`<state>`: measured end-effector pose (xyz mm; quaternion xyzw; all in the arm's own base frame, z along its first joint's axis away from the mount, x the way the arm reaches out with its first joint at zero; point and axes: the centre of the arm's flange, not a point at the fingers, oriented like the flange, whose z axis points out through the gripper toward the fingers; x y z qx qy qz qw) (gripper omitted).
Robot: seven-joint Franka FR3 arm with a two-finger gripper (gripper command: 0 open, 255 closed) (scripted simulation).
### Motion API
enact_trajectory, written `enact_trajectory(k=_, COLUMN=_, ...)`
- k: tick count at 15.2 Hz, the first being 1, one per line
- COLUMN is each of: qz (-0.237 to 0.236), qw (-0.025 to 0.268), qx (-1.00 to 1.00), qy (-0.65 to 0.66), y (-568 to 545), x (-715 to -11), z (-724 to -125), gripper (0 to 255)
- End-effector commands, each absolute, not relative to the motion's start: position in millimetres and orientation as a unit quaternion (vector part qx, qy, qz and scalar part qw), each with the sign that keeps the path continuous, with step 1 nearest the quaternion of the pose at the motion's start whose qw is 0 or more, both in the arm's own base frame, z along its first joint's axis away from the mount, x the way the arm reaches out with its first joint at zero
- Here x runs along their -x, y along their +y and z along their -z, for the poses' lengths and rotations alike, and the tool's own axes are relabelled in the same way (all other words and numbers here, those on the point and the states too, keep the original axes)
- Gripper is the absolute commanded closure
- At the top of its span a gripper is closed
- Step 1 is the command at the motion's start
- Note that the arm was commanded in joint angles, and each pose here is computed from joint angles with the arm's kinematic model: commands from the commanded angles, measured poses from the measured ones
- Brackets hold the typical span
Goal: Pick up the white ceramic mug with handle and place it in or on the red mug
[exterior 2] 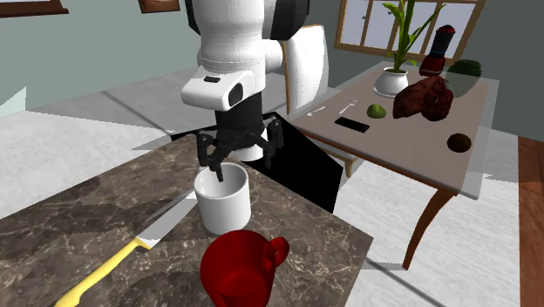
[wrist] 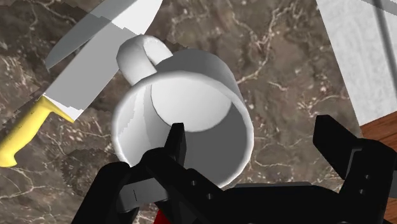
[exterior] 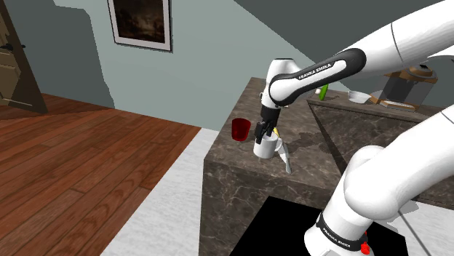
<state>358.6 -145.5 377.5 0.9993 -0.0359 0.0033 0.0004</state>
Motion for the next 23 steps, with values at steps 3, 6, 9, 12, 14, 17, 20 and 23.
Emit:
enact_trajectory(k=3, qz=-0.004, qw=0.000, qx=-0.999, qy=-0.036, y=-146, x=-359, z=-356, gripper=0)
enact_trajectory(k=6, qz=-0.004, qw=0.000, qx=-0.999, qy=-0.036, y=-146, x=-359, z=-348, gripper=0)
enact_trajectory(k=9, qz=-0.004, qw=0.000, qx=-0.999, qy=-0.036, y=-146, x=-359, z=-348, gripper=0)
enact_trajectory(k=12, qz=-0.004, qw=0.000, qx=-0.999, qy=-0.036, y=-146, x=-359, z=-348, gripper=0)
enact_trajectory(k=14, qz=-0.004, qw=0.000, qx=-0.999, qy=-0.036, y=-146, x=-359, z=-348, gripper=255)
enact_trajectory(k=17, qz=-0.004, qw=0.000, qx=-0.999, qy=-0.036, y=-146, x=-359, z=-348, gripper=255)
enact_trajectory(k=20, qz=-0.004, qw=0.000, qx=-0.999, qy=-0.036, y=-146, x=-359, z=-348, gripper=255)
enact_trajectory(k=23, qz=-0.004, qw=0.000, qx=-0.999, qy=-0.036, y=-146, x=-359, z=-353, gripper=255)
